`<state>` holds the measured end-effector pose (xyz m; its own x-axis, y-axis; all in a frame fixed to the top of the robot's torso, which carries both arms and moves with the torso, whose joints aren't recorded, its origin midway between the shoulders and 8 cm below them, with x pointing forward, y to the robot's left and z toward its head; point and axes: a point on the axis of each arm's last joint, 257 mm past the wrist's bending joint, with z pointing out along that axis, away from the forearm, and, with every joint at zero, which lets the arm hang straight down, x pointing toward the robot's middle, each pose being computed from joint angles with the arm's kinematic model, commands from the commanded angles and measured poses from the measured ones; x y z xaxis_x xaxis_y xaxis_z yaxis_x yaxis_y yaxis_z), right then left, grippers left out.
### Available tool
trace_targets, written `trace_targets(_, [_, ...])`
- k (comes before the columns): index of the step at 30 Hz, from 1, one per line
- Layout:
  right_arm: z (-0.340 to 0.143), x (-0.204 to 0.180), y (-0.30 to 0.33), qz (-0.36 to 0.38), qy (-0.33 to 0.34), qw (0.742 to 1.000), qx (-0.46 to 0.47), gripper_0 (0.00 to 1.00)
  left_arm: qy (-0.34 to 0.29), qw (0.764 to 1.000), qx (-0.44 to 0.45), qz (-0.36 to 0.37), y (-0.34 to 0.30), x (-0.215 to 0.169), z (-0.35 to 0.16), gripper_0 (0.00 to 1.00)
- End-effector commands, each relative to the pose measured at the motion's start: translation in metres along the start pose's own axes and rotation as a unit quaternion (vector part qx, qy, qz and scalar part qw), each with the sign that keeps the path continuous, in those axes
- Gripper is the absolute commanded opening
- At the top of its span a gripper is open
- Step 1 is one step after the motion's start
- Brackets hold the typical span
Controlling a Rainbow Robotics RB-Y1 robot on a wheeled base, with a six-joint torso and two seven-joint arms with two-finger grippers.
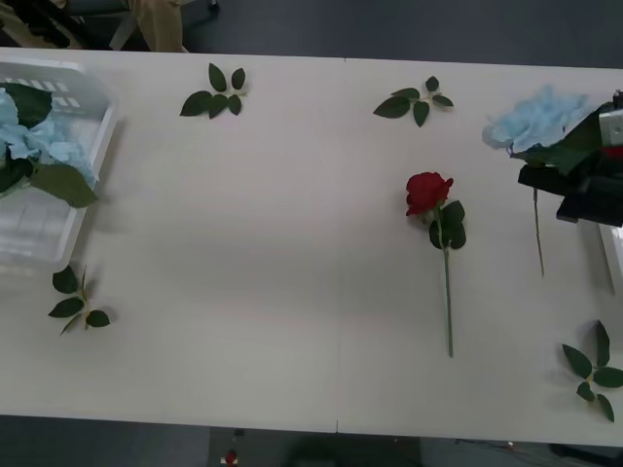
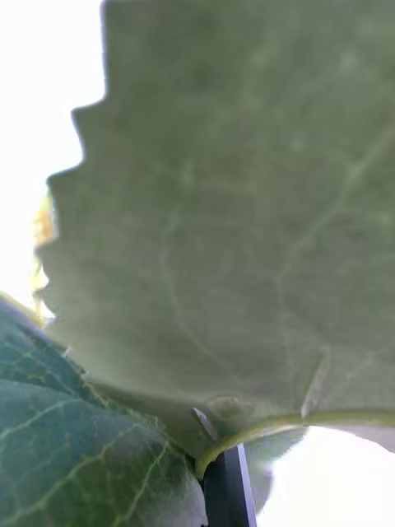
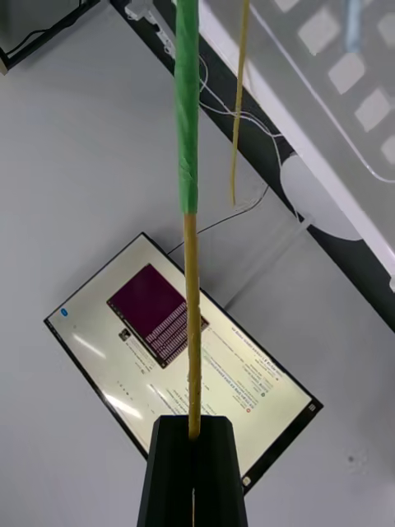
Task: Put the red flowers into the right box and the blue flowers into the left box
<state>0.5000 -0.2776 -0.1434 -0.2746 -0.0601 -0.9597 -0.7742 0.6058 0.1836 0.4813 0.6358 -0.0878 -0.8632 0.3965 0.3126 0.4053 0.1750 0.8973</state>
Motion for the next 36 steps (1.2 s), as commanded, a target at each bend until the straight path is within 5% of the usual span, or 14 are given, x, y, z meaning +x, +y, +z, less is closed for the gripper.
trace_targets(1, [0.008,-0.027,0.033,-0.022,-0.033,0.997,-0.06,0.0,0.017,1.0,-0.015,0.014,0.017,0.022,0.02,0.06])
trace_targets(5, [0.026,-0.034,0.063,-0.015,-0.051,0.992,-0.113,0.0,0.018,1.0,-0.014,0.015,0.016,0.022,0.021,0.25])
trace_targets(11, [0.048,-0.064,0.102,-0.007,-0.104,0.978,-0.179,0.0,0.014,1.0,-0.015,0.014,0.017,0.021,0.02,0.68])
trace_targets(17, [0.067,-0.089,0.128,0.003,-0.153,0.964,-0.216,0.0,-0.019,1.0,-0.006,-0.006,0.027,0.012,0.013,0.9])
trace_targets(29, [0.117,-0.144,0.173,0.031,-0.224,0.937,-0.268,0.0,-0.181,0.973,0.143,0.008,-0.021,-0.052,-0.044,1.0])
trace_targets(36, [0.154,-0.162,0.19,0.029,-0.215,0.94,-0.265,0.0,-0.375,0.882,0.285,-0.017,-0.086,-0.15,-0.166,1.0])
